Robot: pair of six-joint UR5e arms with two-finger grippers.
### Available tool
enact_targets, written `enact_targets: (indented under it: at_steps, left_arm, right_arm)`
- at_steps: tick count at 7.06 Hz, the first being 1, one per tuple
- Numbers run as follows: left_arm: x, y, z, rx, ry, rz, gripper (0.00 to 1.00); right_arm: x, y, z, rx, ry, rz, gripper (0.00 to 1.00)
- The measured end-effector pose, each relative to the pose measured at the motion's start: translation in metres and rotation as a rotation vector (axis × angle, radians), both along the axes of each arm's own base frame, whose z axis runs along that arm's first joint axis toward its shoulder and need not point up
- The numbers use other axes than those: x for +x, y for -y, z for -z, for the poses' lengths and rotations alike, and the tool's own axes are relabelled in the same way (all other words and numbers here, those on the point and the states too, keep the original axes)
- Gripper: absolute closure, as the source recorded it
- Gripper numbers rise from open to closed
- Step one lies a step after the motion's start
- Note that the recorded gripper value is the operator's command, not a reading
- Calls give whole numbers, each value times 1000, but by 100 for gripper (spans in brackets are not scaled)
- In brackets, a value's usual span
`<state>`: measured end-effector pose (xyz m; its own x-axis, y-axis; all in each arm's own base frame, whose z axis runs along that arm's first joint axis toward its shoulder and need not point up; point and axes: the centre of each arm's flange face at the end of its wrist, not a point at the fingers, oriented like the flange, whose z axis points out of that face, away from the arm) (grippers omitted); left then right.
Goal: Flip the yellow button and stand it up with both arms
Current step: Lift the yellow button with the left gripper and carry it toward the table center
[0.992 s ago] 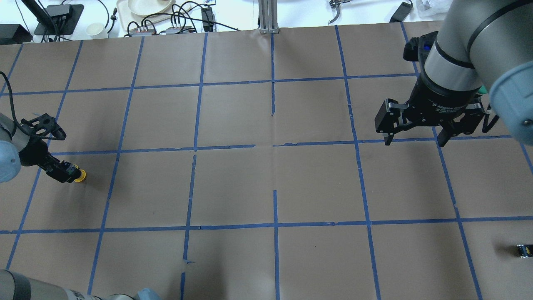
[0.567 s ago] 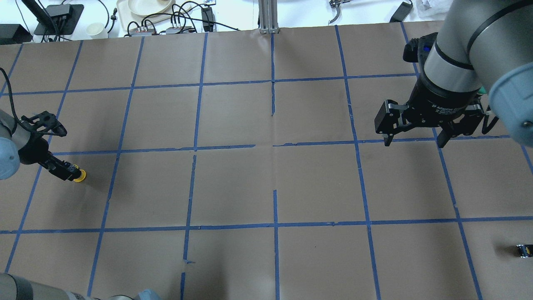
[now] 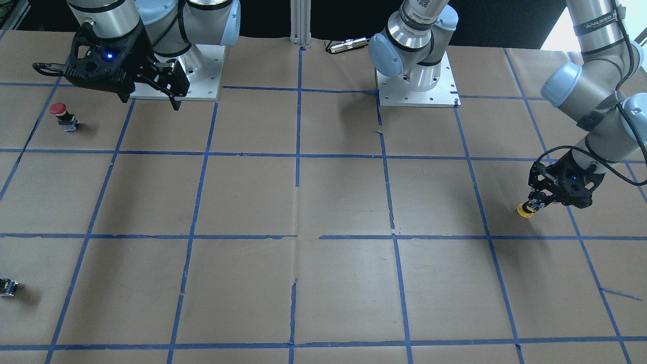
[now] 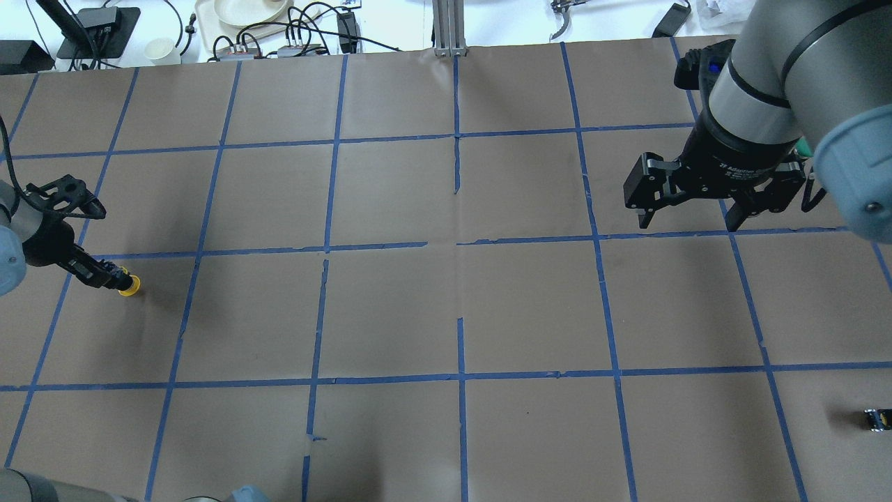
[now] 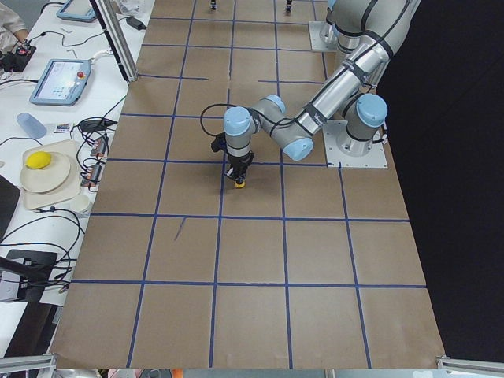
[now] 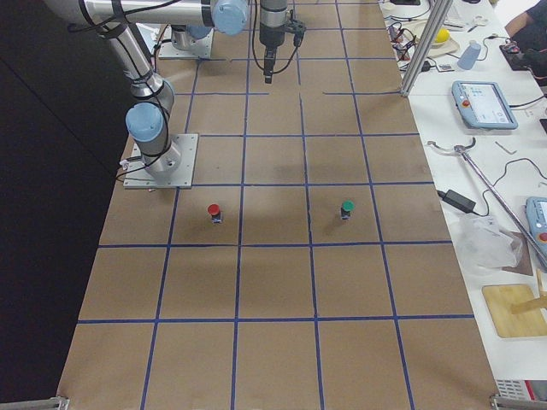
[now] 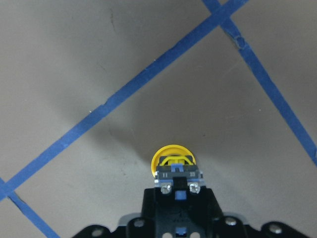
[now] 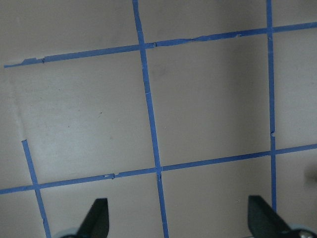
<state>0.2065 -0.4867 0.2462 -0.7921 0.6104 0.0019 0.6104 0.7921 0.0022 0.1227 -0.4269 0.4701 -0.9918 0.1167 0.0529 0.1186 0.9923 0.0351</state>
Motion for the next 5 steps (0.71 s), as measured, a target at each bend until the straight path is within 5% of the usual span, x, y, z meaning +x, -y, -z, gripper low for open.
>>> enact_targets:
  at_steps: [3, 5]
  left_arm:
    - [-79, -8, -57, -17, -212, -124, 92]
    - [-161, -24, -98, 39, -400, -276, 92]
  right_arm:
    - [-2, 2, -2, -8, 2, 20, 0]
    - [-1, 6, 1, -4, 48, 128, 0]
